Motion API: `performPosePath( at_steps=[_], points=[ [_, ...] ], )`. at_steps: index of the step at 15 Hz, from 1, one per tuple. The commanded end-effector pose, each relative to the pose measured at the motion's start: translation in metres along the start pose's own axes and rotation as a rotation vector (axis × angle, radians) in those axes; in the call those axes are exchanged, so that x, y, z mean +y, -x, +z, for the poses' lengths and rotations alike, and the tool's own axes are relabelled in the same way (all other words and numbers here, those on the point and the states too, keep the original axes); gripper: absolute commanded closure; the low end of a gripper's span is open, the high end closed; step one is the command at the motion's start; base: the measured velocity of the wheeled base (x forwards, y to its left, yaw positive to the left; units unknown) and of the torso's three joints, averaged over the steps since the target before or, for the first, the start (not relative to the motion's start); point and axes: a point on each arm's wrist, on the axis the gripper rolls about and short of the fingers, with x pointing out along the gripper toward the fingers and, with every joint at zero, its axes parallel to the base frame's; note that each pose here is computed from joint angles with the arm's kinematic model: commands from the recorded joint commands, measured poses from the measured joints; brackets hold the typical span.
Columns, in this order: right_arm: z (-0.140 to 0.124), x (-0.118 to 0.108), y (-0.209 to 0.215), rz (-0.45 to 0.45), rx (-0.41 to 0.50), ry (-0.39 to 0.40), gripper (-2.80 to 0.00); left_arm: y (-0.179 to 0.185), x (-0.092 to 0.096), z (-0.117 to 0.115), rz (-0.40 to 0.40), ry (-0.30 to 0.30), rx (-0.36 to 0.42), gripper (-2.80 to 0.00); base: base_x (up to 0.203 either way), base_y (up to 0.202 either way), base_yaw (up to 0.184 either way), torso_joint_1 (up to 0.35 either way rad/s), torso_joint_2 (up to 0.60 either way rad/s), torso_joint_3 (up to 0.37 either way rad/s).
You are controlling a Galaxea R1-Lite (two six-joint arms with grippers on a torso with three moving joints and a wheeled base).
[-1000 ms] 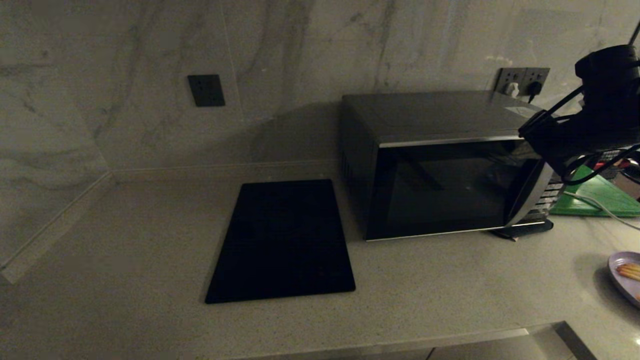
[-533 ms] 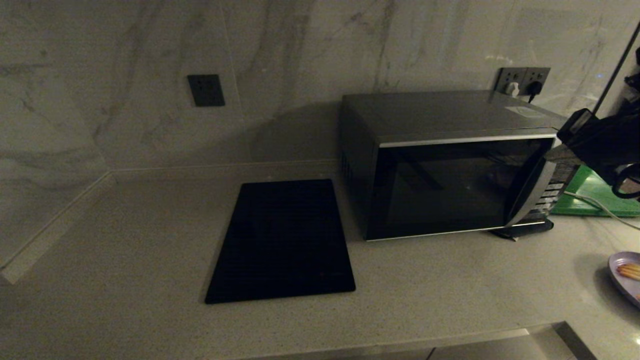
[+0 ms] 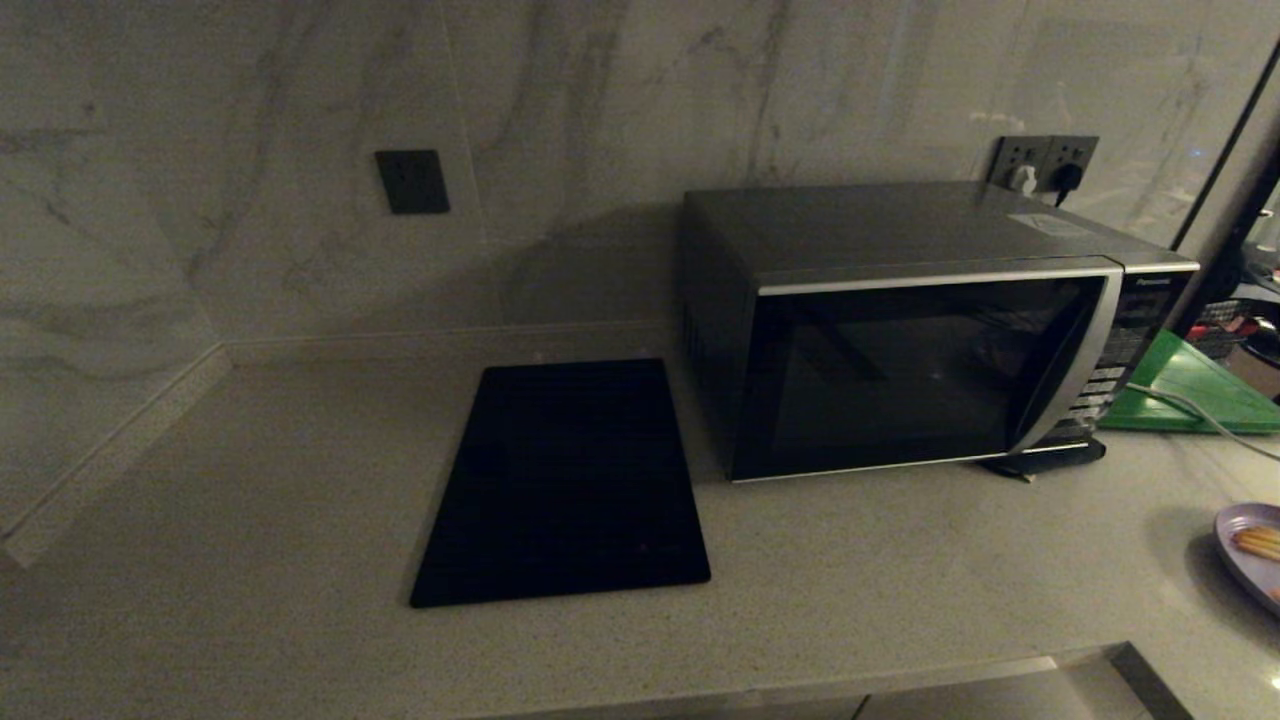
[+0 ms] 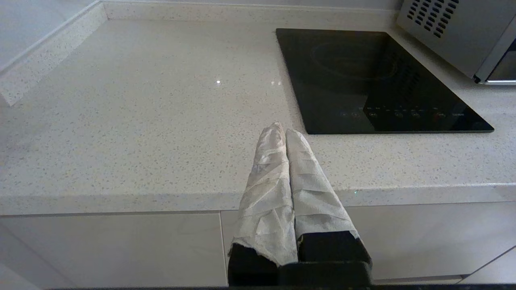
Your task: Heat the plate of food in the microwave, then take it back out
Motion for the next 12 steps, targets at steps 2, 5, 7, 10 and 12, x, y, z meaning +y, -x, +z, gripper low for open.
performPosePath(
  at_steps=[2, 5, 7, 10, 12],
  points=[
    [-0.050, -0.033, 0.084, 0.022, -0.204, 0.103, 0.00, 0.000, 0.000, 0.000, 0.001, 0.001, 0.000, 0.00, 0.000, 0.000, 0.000, 0.000, 0.00, 0.000],
    [-0.088, -0.055, 0.114, -0.009, -0.245, 0.150, 0.00, 0.000, 0.000, 0.000, 0.001, 0.001, 0.001, 0.00, 0.000, 0.000, 0.000, 0.000, 0.00, 0.000],
    [-0.108, -0.064, 0.127, -0.025, -0.274, 0.149, 0.00, 0.000, 0.000, 0.000, 0.002, 0.001, 0.001, 0.00, 0.000, 0.000, 0.000, 0.000, 0.00, 0.000],
    [-0.136, -0.075, 0.137, -0.033, -0.291, 0.150, 0.00, 0.000, 0.000, 0.000, 0.000, 0.001, 0.002, 0.00, 0.000, 0.000, 0.000, 0.000, 0.00, 0.000],
    [-0.142, -0.078, 0.134, -0.052, -0.227, 0.140, 0.00, 0.000, 0.000, 0.000, 0.002, 0.001, 0.001, 0.00, 0.000, 0.000, 0.000, 0.000, 0.00, 0.000]
  ],
)
